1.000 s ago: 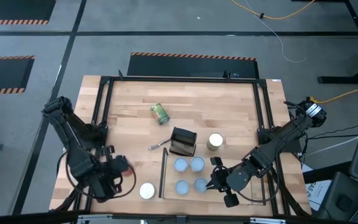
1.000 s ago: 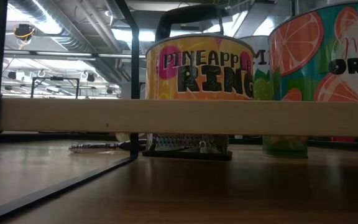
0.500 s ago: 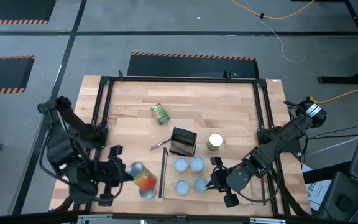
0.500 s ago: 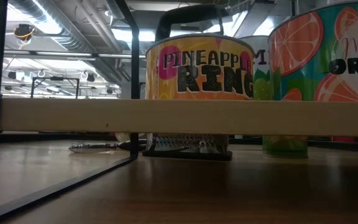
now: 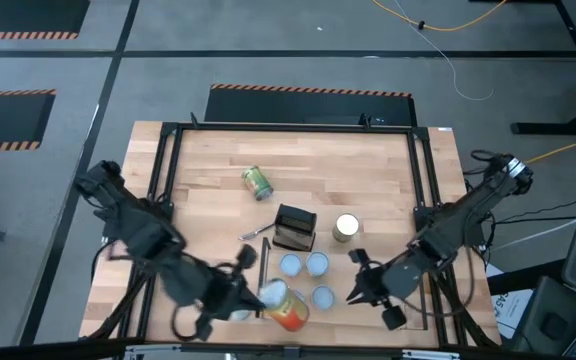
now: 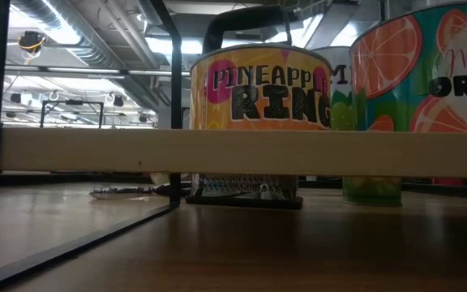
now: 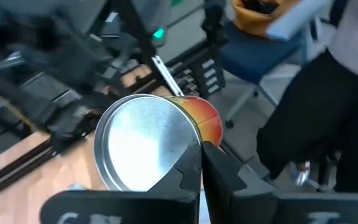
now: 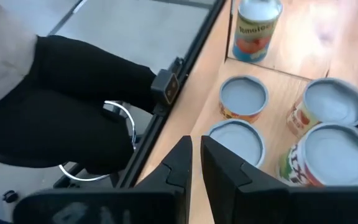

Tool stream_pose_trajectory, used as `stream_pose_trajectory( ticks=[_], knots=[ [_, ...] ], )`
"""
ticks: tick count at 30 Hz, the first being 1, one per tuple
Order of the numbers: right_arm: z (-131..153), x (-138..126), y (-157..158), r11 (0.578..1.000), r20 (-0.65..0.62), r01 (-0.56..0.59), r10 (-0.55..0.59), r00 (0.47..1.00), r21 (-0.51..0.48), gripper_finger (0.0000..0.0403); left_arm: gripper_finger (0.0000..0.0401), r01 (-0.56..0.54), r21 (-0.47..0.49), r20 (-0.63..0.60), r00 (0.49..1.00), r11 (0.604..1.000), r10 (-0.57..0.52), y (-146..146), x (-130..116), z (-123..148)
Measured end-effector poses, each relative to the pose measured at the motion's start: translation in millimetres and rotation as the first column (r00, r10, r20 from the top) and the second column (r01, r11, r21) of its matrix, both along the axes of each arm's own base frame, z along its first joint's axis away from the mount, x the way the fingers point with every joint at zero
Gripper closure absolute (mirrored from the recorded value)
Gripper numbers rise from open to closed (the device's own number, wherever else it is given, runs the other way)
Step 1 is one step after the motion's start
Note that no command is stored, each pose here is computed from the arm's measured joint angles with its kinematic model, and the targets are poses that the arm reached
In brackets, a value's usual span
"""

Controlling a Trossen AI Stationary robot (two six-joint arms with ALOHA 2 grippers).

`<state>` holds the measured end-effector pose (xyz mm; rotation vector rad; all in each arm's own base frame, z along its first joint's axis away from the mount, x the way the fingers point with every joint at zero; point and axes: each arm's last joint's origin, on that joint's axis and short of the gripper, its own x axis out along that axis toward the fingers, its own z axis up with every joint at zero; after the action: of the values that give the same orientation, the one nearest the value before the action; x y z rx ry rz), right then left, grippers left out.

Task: Pick and place cans onto a shelf
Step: Put the canned pineapple on the shelf

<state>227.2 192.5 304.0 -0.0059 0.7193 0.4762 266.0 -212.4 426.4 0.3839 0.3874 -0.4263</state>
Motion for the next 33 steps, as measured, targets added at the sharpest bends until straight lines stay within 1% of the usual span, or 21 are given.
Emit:
stream_pose_trajectory(
  ticks=[4,8,11,16,19,26,28,30,33],
  knots=[
    [15,-11,-8,0.999,0.066,-0.045,0.046,0.997,-0.014,0.0363,0.0401,0.088,0.062,-0.037,0.996,0.994,-0.085,3,33,-22],
    [26,-16,-12,0.995,0.136,-0.087,0.092,0.986,-0.039,0.0363,0.0401,0.187,0.087,-0.053,0.982,0.978,-0.183,8,62,-41],
    [29,-14,-11,0.989,0.205,-0.128,0.142,0.969,-0.078,0.0363,0.0401,0.253,0.082,-0.065,0.966,0.964,-0.248,12,83,-57],
    [32,-7,-5,0.976,0.301,-0.171,0.204,0.932,-0.132,0.0363,0.0401,0.337,0.076,-0.076,0.940,0.938,-0.332,21,108,-77],
    [34,-3,-5,0.981,0.334,-0.160,0.189,0.923,-0.113,0.0363,0.0401,0.353,0.056,-0.088,0.933,0.934,-0.348,25,117,-86],
    [34,5,-15,0.996,0.305,-0.081,0.090,0.948,-0.041,0.0361,0.0401,0.375,0.029,-0.078,0.925,0.927,-0.372,31,122,-87],
    [33,9,-19,0.998,0.294,-0.055,0.060,0.954,-0.027,0.0349,0.0401,0.376,0.029,-0.075,0.925,0.926,-0.373,31,122,-86],
    [33,12,-23,0.999,0.294,-0.036,0.042,0.955,-0.025,0.0329,0.0401,0.376,0.029,-0.073,0.925,0.926,-0.374,30,122,-86],
    [33,15,-27,0.998,0.311,-0.039,0.054,0.949,-0.054,0.0293,0.0401,0.382,0.029,-0.075,0.922,0.924,-0.379,28,121,-86]
  ],
)
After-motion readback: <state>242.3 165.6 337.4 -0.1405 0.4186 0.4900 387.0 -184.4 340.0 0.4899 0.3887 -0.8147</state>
